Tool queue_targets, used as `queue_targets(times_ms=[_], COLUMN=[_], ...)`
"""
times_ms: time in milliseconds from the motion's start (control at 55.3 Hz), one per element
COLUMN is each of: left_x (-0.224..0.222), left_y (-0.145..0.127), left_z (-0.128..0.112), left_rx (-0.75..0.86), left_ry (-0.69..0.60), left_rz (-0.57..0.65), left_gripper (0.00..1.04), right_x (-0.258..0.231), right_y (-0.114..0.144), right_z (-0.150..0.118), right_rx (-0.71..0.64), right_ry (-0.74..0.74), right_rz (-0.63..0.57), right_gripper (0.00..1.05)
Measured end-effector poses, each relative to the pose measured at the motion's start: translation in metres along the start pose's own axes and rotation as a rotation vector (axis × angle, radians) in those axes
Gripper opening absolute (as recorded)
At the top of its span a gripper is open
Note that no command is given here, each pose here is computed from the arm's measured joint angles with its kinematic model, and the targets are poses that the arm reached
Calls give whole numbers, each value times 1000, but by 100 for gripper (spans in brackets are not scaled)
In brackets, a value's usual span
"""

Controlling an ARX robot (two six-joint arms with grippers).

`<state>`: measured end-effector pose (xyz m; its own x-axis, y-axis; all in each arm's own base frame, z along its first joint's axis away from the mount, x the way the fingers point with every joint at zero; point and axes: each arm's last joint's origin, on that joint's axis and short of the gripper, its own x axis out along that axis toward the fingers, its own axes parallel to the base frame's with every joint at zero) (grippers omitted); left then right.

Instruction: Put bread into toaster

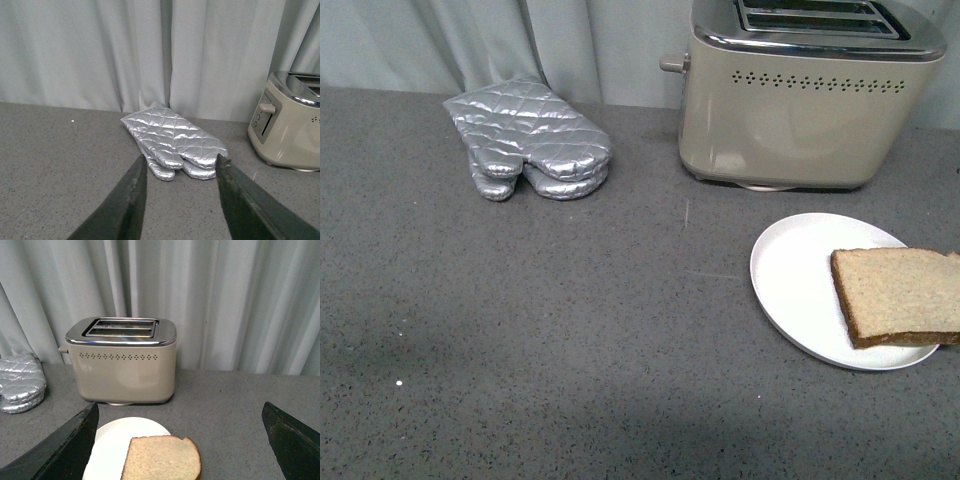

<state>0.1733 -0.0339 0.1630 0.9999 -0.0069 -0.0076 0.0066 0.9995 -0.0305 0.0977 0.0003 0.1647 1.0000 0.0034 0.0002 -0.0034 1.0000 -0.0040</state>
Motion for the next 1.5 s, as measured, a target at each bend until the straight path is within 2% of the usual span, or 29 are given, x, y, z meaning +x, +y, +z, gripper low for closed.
queue_targets(times_ms=[163,380,452,1337,1428,1500], left_x=[-17,-33,-38,-66,-73,-76], left_y=[14,28,33,33,33,33], left_z=[0,5,6,10,5,7], left_rx=[14,24,23,23,23,23], left_ry=[6,-8,-14,-29,6,-22], left_rz=[1,-19,9,6,5,4], left_gripper=[3,4,4,4,4,4], right_x=[0,0,0,0,0,0], right_y=[0,0,0,0,0,0], right_z=[0,0,0,0,0,0], right_rx=[0,0,0,0,0,0], right_ry=[0,0,0,0,0,0], right_rz=[-2,-2,-3,-2,-3,-2], right_gripper=[95,95,95,95,95,95])
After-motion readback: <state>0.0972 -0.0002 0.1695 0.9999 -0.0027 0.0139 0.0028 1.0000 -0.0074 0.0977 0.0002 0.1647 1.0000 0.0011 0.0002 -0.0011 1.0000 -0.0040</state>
